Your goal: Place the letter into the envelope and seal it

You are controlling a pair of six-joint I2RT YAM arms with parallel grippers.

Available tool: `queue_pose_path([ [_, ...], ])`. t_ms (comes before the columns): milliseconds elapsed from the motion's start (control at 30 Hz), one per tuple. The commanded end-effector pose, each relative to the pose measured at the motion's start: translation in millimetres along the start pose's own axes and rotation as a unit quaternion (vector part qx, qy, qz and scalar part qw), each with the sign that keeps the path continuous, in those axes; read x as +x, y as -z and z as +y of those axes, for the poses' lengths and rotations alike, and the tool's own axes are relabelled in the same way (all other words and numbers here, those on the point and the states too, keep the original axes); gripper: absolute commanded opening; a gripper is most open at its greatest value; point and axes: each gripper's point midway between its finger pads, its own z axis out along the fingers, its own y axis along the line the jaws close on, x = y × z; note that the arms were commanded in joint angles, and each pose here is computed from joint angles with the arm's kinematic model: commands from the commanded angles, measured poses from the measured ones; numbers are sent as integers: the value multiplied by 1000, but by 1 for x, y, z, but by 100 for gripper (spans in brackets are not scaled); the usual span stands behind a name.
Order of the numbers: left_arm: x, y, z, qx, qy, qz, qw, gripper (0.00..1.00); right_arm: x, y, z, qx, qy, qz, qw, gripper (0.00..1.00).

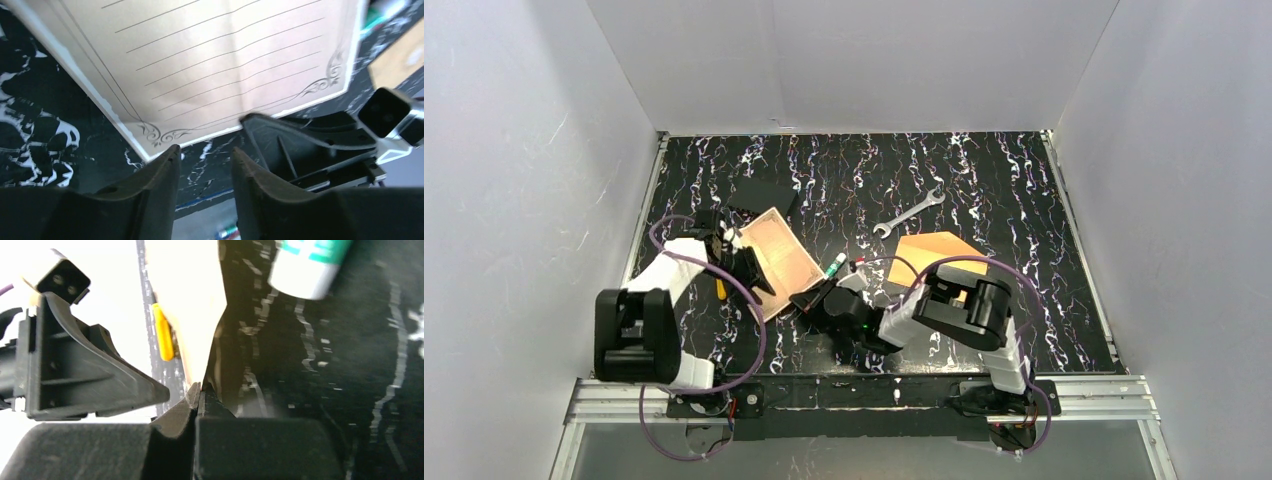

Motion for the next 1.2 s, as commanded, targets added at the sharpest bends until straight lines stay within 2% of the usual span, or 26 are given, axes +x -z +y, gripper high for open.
queue_pose_path([
  [0, -10, 47, -21, 8, -41, -73, 996, 46, -25, 12, 84, -84, 34, -37, 995, 1],
  [267, -23, 130, -72, 70, -46, -206, 975, 85, -68, 38, 209, -177, 93, -48, 979, 1],
  [300, -24, 142, -81, 83, -53, -217, 971, 97, -77, 44, 223, -182, 104, -53, 976, 1],
  [333, -25, 154, -89, 92, -55, -228, 968, 98, -85, 50, 237, -188, 114, -59, 974, 1],
  [500, -30, 206, -124, 136, -17, -264, 955, 98, -132, 81, 279, -210, 159, -90, 961, 1],
  [567, -30, 223, -130, 152, 61, -270, 949, 98, -149, 97, 294, -233, 173, -105, 951, 1],
  [600, -30, 227, -133, 170, 110, -270, 941, 98, -155, 105, 302, -248, 181, -111, 945, 1],
  [667, -32, 240, -160, 268, 151, -271, 912, 98, -167, 121, 314, -268, 192, -120, 936, 1],
  [767, -40, 250, -186, 367, 219, -233, 873, 98, -176, 143, 326, -295, 201, -123, 926, 1],
  [900, -51, 245, -209, 393, 242, -160, 872, 98, -182, 166, 339, -323, 183, -120, 921, 1],
  [1067, -69, 252, -228, 428, 271, -148, 850, 98, -175, 172, 345, -348, 162, -96, 918, 1],
  [1167, -74, 248, -235, 443, 299, -122, 836, 97, -173, 175, 345, -354, 158, -90, 917, 1],
])
